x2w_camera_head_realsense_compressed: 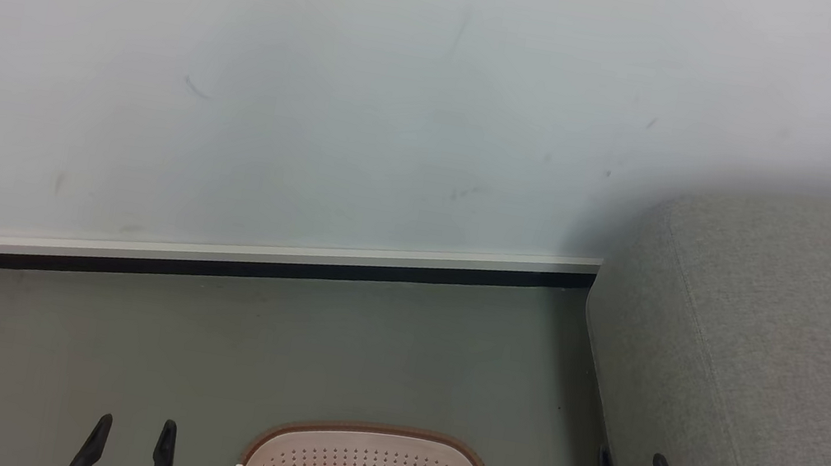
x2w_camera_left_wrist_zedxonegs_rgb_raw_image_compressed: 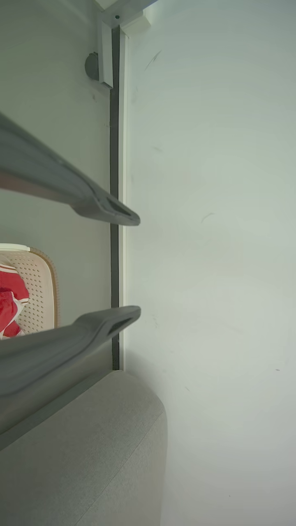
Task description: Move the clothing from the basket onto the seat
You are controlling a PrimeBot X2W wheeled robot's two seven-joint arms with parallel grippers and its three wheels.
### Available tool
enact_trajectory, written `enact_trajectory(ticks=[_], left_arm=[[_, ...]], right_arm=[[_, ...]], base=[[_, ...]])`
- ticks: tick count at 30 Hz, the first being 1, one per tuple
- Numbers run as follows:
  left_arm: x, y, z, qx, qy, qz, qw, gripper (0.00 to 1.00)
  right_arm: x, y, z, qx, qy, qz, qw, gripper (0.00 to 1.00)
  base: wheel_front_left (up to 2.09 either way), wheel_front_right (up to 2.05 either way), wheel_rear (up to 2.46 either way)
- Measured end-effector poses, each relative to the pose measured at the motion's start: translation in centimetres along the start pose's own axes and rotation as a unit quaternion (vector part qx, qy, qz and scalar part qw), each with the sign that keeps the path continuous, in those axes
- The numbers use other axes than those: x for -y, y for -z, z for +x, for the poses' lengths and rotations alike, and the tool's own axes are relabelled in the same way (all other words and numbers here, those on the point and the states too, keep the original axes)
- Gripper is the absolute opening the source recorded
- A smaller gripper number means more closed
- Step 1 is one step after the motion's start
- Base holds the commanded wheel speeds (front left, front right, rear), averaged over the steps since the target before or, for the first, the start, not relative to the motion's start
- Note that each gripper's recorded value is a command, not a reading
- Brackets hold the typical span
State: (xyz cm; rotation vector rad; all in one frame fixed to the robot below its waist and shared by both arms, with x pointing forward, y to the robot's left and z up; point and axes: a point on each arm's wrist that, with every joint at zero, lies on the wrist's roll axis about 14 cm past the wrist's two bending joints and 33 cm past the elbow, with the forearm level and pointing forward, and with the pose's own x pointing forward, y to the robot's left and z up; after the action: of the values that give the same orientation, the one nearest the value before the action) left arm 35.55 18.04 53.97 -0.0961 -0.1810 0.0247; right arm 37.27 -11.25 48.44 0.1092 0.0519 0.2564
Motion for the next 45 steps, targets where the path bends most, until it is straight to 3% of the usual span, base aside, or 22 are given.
enact_trajectory(ticks=[45], left_arm=[[0.4,0.3,0.0,-0.003,0.012,0.011,1.0,1.0]], right_arm=[[-0.1,-1.1,-0.3,0.013,-0.002,-0.016,1.0,1.0]], base=[[0.0,0.0,0.0]])
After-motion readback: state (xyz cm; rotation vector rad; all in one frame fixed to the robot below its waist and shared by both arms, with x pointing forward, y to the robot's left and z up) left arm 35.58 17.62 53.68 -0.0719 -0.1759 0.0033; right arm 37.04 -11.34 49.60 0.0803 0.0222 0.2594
